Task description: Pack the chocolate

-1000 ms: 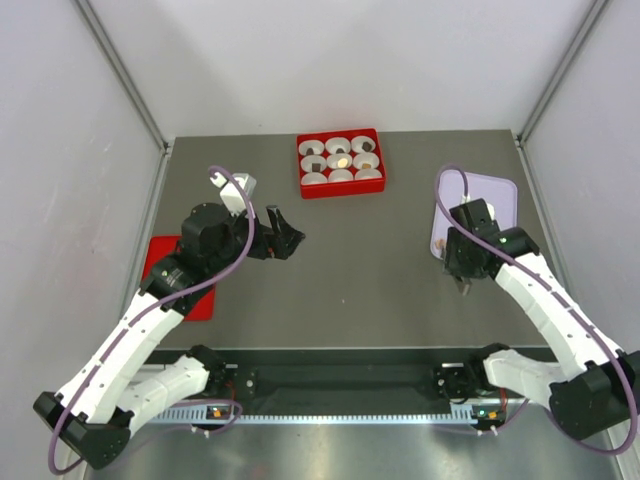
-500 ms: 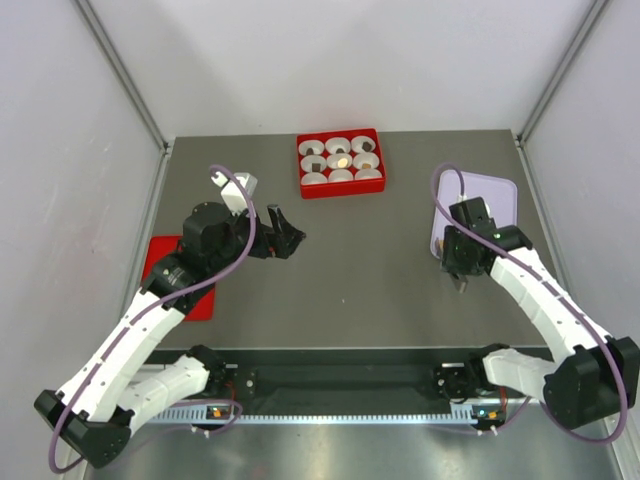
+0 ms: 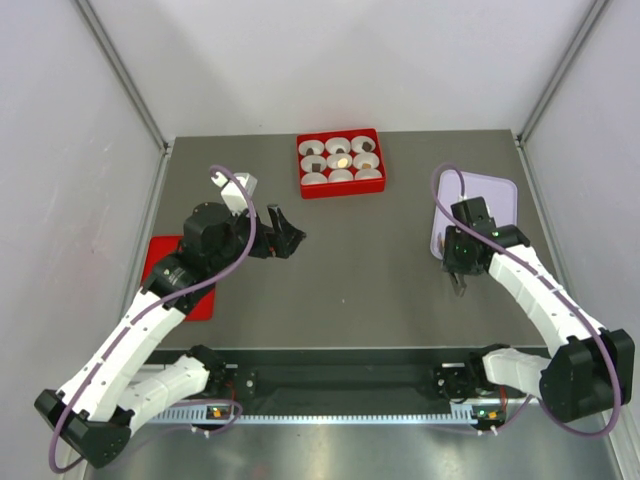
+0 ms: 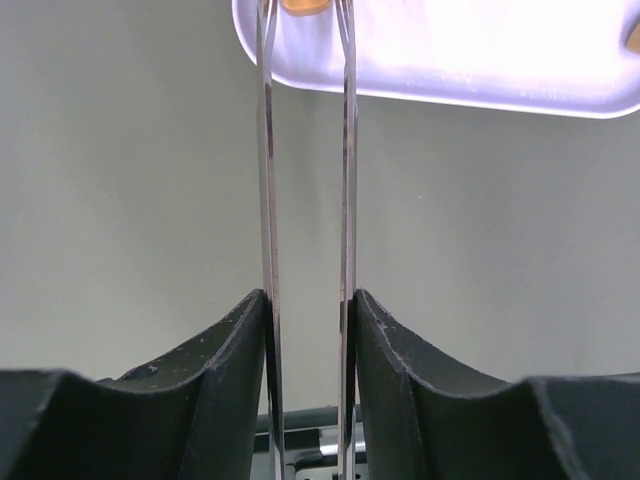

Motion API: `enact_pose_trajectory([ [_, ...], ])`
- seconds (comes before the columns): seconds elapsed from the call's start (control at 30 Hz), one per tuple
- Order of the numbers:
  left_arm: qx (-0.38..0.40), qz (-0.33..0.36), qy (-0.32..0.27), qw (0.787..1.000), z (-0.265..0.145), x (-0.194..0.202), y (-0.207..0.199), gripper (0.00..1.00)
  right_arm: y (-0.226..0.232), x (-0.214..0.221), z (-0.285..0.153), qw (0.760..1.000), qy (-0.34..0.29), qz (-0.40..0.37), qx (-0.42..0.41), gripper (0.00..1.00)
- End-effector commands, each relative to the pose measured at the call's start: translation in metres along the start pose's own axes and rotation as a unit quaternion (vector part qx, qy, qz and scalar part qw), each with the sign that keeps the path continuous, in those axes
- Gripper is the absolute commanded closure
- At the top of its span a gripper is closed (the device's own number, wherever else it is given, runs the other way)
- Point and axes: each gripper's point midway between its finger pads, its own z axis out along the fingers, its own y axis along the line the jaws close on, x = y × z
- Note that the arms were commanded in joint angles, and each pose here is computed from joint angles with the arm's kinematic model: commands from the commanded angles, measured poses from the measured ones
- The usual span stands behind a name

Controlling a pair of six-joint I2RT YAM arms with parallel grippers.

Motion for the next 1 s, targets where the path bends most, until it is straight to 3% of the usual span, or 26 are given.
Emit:
enact_pose_trajectory([
  [0.0, 0.007, -0.003, -0.024, 1.000, 0.005, -0.011, -0.004, 0.04, 0.002, -0.014, -0.002, 1.000, -0.026, 0.003, -0.012, 0.62],
  [0.63, 0.003, -0.003, -0.024, 1.000, 0.007, -0.011, -0.002, 0.04, -0.006, -0.054, -0.039, 0.997, -0.076, 0.006, 0.006, 0.67],
  [0.8, -0.001, 0.001, -0.031, 1.000, 0.007, -0.016, -0.002, 0.04, 0.009, -0.088, -0.057, 0.994, -0.105, 0.008, -0.022, 0.68],
  [0.97, -0.008, 0.007, -0.035, 0.999, 0.007, -0.019, 0.001, 0.04, 0.056, -0.135, -0.068, 0.988, -0.137, -0.012, -0.074, 0.69],
])
